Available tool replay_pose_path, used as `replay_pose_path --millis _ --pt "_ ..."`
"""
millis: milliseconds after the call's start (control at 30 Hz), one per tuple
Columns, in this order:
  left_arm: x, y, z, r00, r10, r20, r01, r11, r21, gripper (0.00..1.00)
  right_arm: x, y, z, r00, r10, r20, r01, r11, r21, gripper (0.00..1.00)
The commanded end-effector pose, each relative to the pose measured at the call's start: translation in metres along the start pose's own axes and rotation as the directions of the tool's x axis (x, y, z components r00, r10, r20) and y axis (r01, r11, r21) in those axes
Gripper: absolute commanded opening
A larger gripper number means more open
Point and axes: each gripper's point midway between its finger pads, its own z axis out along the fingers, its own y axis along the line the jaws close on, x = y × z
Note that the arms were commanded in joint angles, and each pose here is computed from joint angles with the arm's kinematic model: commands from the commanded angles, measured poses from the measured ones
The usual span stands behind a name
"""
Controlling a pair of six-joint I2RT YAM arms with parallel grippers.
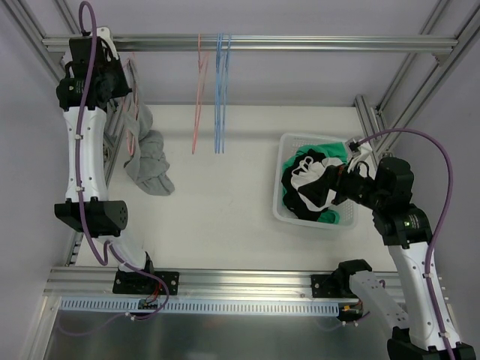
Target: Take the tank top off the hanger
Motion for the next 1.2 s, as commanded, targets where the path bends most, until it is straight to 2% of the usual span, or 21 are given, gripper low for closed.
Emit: replay_pose_path --millis 0,233,333,400,433,467,533,567,633,667,733,767,833,867,933,967,1033,1100,1167 --pt "-0.036 -0.014 -0.050 0.990 -0.046 0.135 0.033 0.995 0.095 0.00 -0.006 0.008 0.003 0.999 -0.025 0.024 0.026 0.998 -0.052 0.99" --pt "-0.060 -0.034 -0.098 0.966 -0.079 0.245 0.026 0.976 0.215 0.00 -0.008 0.013 0.005 0.999 -0.027 0.034 0.029 0.996 -0.081 0.99" --pt "-0.055 -0.038 -0.116 0.964 -0.097 0.247 0.033 0.967 0.251 0.00 -0.007 0.016 0.004 0.999 -0.030 0.036 0.033 0.995 -0.095 1.00" --pt "-0.035 -0.040 -0.112 0.975 -0.108 0.195 0.054 0.964 0.262 0.00 -0.007 0.017 0.005 0.999 -0.027 0.035 0.031 0.994 -0.106 1.00" --pt "-0.030 -0.042 -0.125 0.974 -0.112 0.199 0.053 0.958 0.282 0.00 -0.008 0.021 0.005 0.999 -0.033 0.036 0.037 0.991 -0.128 1.00" --pt "-0.011 -0.045 -0.117 0.983 -0.110 0.145 0.064 0.954 0.292 0.00 -0.008 0.023 0.006 0.999 -0.036 0.034 0.040 0.989 -0.141 0.99" --pt "0.004 -0.051 -0.133 0.986 -0.108 0.131 0.058 0.939 0.339 0.00 -0.009 0.034 0.007 0.998 -0.057 0.039 0.064 0.977 -0.204 1.00" --pt "0.027 -0.054 -0.126 0.993 -0.098 0.071 0.067 0.934 0.352 0.00 -0.007 0.039 0.008 0.999 -0.038 0.028 0.044 0.971 -0.236 1.00" --pt "0.047 -0.059 -0.146 0.994 -0.082 0.068 0.049 0.918 0.393 0.00 -0.006 0.057 0.008 0.997 -0.068 0.029 0.074 0.943 -0.325 0.99" --pt "0.075 -0.064 -0.141 0.998 -0.066 0.001 0.059 0.904 0.423 0.00 -0.003 0.061 0.011 0.997 -0.076 0.018 0.077 0.933 -0.351 0.99" --pt "0.098 -0.067 -0.162 0.999 -0.047 0.012 0.036 0.892 0.451 0.00 0.004 0.076 0.015 0.993 -0.117 0.003 0.108 0.906 -0.410 0.99" --pt "0.131 -0.070 -0.153 0.998 -0.024 -0.059 0.048 0.891 0.451 0.00 0.008 0.082 0.017 0.991 -0.132 -0.006 0.117 0.895 -0.429 0.99" --pt "0.159 -0.077 -0.167 0.997 -0.012 -0.077 0.048 0.876 0.481 0.00 0.020 0.094 0.029 0.986 -0.166 -0.025 0.136 0.876 -0.463 0.99" --pt "0.193 -0.083 -0.161 0.988 0.015 -0.155 0.065 0.863 0.500 0.00 0.024 0.096 0.033 0.984 -0.175 -0.024 0.144 0.872 -0.468 1.00" --pt "0.222 -0.091 -0.172 0.979 0.019 -0.202 0.095 0.837 0.540 0.00 0.032 0.103 0.047 0.981 -0.195 0.013 0.178 0.861 -0.476 0.98" --pt "0.255 -0.100 -0.171 0.960 0.061 -0.275 0.110 0.816 0.567 0.00 0.035 0.106 0.051 0.986 -0.167 0.019 0.155 0.863 -0.482 0.98" --pt "0.295 -0.109 -0.180 0.928 0.088 -0.362 0.164 0.775 0.610 0.00 0.043 0.110 0.065 0.990 -0.121 0.069 0.139 0.865 -0.482 0.97" --pt "0.316 -0.119 -0.196 0.907 0.120 -0.403 0.199 0.723 0.662 0.00 0.054 0.108 0.077 0.991 -0.103 0.085 0.131 0.879 -0.459 0.96" --pt "0.337 -0.123 -0.205 0.885 0.141 -0.443 0.234 0.687 0.687 0.00 0.067 0.087 0.101 0.993 -0.090 0.077 0.111 0.929 -0.354 0.95"
